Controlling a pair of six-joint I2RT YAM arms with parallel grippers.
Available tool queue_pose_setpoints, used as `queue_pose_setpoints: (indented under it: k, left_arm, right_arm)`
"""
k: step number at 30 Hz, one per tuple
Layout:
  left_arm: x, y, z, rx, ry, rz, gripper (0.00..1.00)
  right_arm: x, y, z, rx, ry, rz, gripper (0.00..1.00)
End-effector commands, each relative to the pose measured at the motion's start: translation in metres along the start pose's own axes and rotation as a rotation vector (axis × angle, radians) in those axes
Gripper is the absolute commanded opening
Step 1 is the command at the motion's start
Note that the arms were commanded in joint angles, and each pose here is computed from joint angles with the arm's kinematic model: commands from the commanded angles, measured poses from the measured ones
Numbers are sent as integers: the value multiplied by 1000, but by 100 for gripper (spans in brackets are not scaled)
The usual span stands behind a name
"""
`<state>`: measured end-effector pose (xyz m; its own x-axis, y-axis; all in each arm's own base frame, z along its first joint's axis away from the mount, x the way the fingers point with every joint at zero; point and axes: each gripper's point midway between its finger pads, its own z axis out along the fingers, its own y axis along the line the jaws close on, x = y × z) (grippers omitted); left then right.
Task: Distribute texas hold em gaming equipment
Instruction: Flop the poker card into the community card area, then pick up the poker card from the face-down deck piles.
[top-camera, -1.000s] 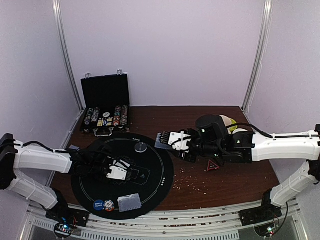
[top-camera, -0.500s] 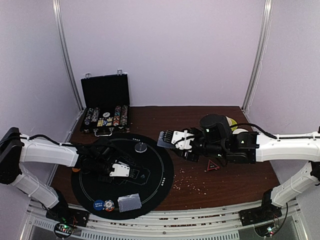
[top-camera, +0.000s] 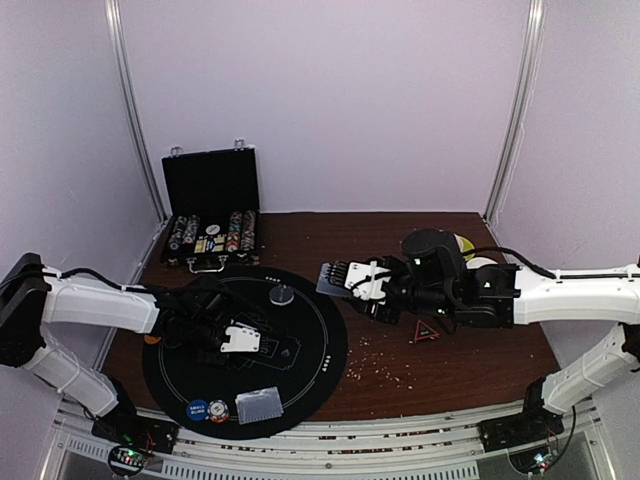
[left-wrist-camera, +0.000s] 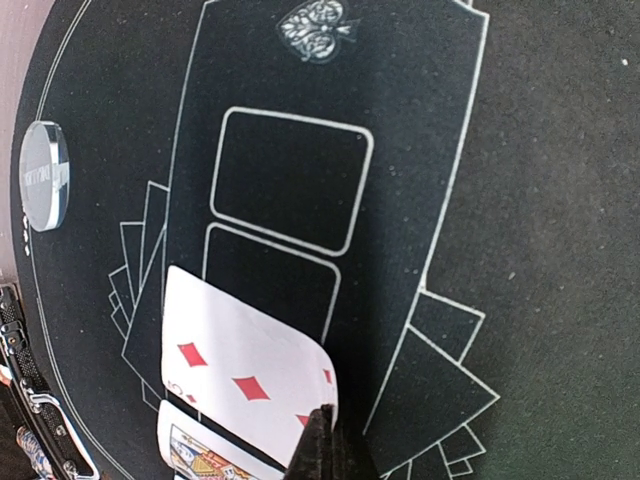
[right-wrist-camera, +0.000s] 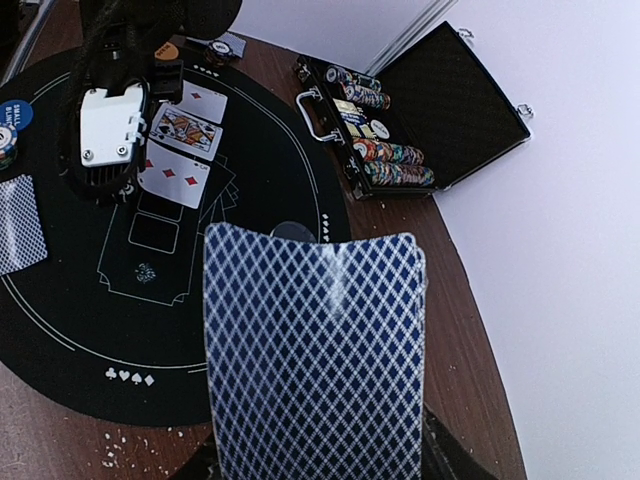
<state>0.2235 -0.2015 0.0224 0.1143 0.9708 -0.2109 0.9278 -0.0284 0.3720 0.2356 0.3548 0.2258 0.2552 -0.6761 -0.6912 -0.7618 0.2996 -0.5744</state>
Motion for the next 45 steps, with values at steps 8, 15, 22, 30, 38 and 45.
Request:
queue_pose_setpoints:
  k: [8, 15, 22, 30, 38, 45]
  left_arm:
    - [3, -1, 2, -4, -1, -19, 0]
    - [2, -12, -6, 36, -29, -13, 9]
    - [1, -17, -8, 45, -51, 4, 35]
    - [-76, 57, -75, -87, -324, -149, 38]
    - [-167, 147, -208, -15, -881, -667, 97]
    - [-204, 135, -212, 316, -961, -807, 98]
  right_arm:
    - [-2, -9, -7, 30, -9, 12, 48]
    - [-2, -9, -8, 33, -7, 10, 48]
    - [-4, -9, -5, 30, -13, 12, 48]
    - [-5, -9, -4, 25, -12, 8, 48]
    - [-10, -8, 3, 16, -19, 14, 48]
    - [-12, -7, 4, 6, -25, 15, 48]
